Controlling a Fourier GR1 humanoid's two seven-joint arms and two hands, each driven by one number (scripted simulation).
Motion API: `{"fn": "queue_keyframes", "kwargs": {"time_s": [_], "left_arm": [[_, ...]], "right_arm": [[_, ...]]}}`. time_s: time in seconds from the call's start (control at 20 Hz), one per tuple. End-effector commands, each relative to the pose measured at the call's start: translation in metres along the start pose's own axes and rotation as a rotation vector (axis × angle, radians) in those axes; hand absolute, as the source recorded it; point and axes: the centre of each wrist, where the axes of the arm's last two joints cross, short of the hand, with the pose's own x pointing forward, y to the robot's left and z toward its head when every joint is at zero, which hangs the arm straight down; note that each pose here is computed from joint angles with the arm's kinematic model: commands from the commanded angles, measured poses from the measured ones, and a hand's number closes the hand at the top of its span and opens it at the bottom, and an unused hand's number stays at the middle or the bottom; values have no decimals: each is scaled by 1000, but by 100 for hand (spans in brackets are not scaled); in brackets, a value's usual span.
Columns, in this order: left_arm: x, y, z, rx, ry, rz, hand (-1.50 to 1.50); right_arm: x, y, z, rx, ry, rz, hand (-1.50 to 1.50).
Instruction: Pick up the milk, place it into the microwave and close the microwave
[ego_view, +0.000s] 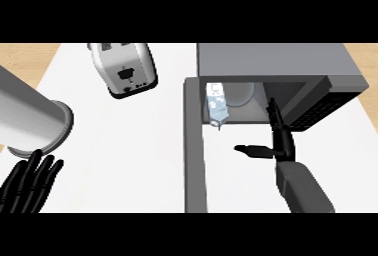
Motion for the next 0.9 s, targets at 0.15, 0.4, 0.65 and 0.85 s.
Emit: {"fn": "queue_keyframes", "kwargs": {"time_s": [0.15,0.4,0.65,0.85], "left_arm": [[-8,-10,-5,-208,34,71,-150],[-1,-21,-21,-270,10,-24,150],[-41,-32,-38,-311,39,40,150],[-36,-50,-65,-375,48,0,150]], "right_arm": [[-25,-5,65,42,10,-169,-150],[-20,-30,100,28,-13,-204,-150],[-12,-70,138,33,-49,-214,-150],[0,-61,168,14,-36,-225,-150]]}}
